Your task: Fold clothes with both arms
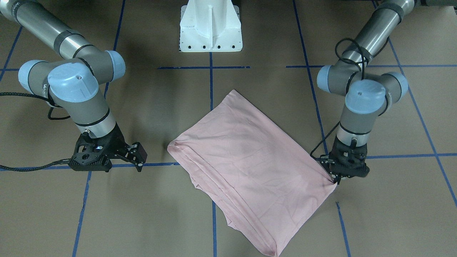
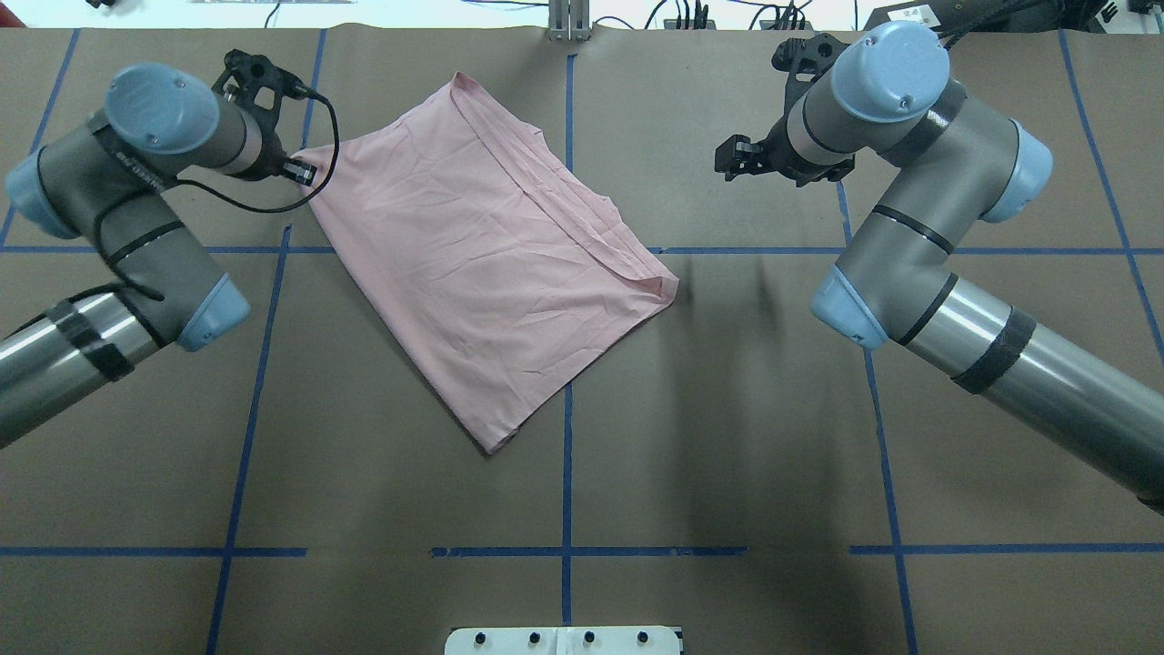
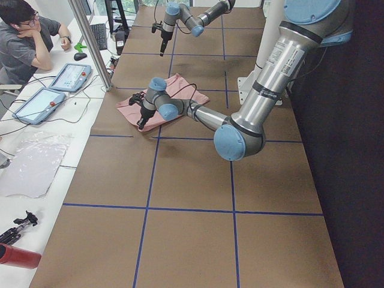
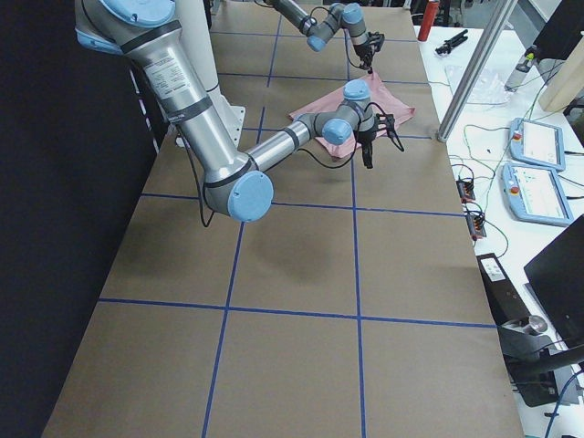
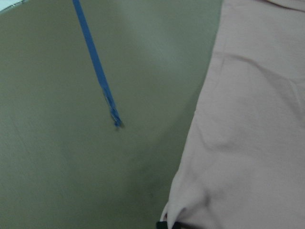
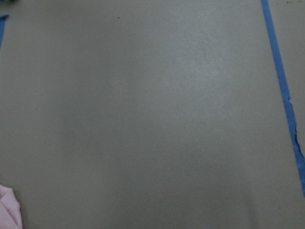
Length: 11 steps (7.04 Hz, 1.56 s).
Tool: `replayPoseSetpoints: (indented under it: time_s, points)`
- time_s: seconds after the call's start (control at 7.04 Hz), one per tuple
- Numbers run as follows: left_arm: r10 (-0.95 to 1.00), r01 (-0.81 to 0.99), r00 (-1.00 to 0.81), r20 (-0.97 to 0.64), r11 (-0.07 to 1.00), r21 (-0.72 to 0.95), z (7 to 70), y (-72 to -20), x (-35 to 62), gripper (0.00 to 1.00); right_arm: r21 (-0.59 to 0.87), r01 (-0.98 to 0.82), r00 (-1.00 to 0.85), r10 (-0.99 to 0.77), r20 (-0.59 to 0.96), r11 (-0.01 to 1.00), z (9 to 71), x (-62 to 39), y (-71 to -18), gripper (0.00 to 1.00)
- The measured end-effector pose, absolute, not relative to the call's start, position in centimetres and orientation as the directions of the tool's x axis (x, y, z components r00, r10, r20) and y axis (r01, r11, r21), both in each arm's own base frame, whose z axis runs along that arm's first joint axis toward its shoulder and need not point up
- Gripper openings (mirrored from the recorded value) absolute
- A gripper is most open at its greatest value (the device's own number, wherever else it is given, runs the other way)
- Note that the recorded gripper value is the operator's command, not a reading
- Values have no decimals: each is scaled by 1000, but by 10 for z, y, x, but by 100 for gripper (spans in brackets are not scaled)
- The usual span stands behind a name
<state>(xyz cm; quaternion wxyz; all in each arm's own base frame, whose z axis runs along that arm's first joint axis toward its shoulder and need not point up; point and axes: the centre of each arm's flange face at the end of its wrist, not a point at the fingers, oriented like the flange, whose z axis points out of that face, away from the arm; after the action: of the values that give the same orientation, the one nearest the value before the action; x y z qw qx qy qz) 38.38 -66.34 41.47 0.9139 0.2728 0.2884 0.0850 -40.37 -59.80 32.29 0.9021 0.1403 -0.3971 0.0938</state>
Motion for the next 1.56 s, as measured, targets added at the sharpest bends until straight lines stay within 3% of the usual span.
replayPoseSetpoints:
  time_s: [0.14, 0.28, 0.43, 0.85, 1.14, 1.42, 1.56]
  points:
    - [305, 18, 829, -469, 824, 566, 418, -706, 396, 0, 178, -280, 667, 57, 743, 943, 323, -404, -598, 100]
    - [288, 32, 846, -448, 813, 582, 431, -733, 404, 25, 178, -279, 667, 57, 743, 944, 322, -405, -598, 100]
    - [272, 41, 860, -431, 806, 591, 443, -744, 405, 99, 178, -278, 666, 56, 744, 944, 321, -405, -598, 100]
    - [325, 70, 792, -517, 793, 605, 417, -743, 377, 100, 150, -298, 636, 79, 768, 943, 298, -421, -596, 99]
    - [368, 63, 724, -584, 807, 587, 409, -733, 355, 100, 53, -365, 581, 183, 793, 930, 252, -468, -604, 92]
    - [373, 73, 708, -600, 806, 588, 404, -727, 349, 100, 12, -446, 564, 270, 780, 895, 211, -534, -614, 75]
    - [373, 77, 705, -603, 805, 589, 403, -725, 347, 100, 5, -466, 566, 294, 770, 885, 198, -561, -614, 74]
